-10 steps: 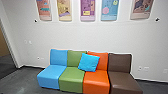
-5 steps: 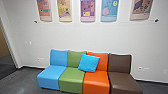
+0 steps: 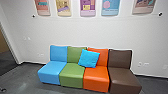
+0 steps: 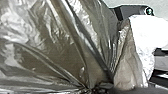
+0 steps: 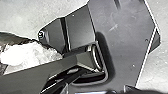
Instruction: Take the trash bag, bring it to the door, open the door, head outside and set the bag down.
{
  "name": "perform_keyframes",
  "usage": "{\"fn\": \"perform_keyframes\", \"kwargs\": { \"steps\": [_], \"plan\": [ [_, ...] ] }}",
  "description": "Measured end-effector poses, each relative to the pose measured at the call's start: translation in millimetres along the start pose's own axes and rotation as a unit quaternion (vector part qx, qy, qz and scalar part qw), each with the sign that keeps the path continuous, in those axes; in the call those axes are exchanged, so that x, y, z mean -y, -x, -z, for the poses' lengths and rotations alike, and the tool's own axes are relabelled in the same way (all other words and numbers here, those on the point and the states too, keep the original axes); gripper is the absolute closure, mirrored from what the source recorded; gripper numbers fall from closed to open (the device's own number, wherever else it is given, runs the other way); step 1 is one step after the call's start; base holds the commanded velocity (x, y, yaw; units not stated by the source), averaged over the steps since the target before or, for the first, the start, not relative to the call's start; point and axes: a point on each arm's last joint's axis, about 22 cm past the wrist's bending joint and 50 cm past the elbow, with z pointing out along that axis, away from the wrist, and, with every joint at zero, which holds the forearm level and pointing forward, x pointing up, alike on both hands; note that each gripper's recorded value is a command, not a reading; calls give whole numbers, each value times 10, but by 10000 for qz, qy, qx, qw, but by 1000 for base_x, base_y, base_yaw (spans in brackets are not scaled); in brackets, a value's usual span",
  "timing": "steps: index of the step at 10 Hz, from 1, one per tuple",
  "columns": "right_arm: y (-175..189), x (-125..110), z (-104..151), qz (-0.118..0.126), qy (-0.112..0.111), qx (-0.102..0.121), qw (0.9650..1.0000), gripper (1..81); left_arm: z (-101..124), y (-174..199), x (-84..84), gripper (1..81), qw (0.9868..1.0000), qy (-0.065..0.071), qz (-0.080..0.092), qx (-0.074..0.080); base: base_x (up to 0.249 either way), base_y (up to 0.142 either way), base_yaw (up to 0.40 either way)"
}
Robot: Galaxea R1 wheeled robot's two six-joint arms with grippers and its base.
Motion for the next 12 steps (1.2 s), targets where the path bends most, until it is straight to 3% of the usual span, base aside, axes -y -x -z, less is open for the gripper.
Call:
{"fn": "perform_keyframes", "kwargs": {
  "steps": [2, 6, 10, 12],
  "plan": [
    [-54, 22, 6, -112, 63, 189, 9997, 10, -9, -18, 9, 811, 9997, 22, 59, 241, 0, 0, 0],
    [-114, 41, 4, -163, 89, 265, 9995, 10, -17, -69, 22, 811, 9995, 22, 77, 313, 0, 0, 0],
    [-452, 126, 11, 56, -23, -149, 9999, 10, 40, -471, 48, 811, 9999, -24, -58, -135, 0, 0, 0],
    [-453, 130, 13, 81, -32, -184, 9998, 10, 49, -472, 55, 811, 9998, -38, -72, -172, 0, 0, 0]
  ]
}}
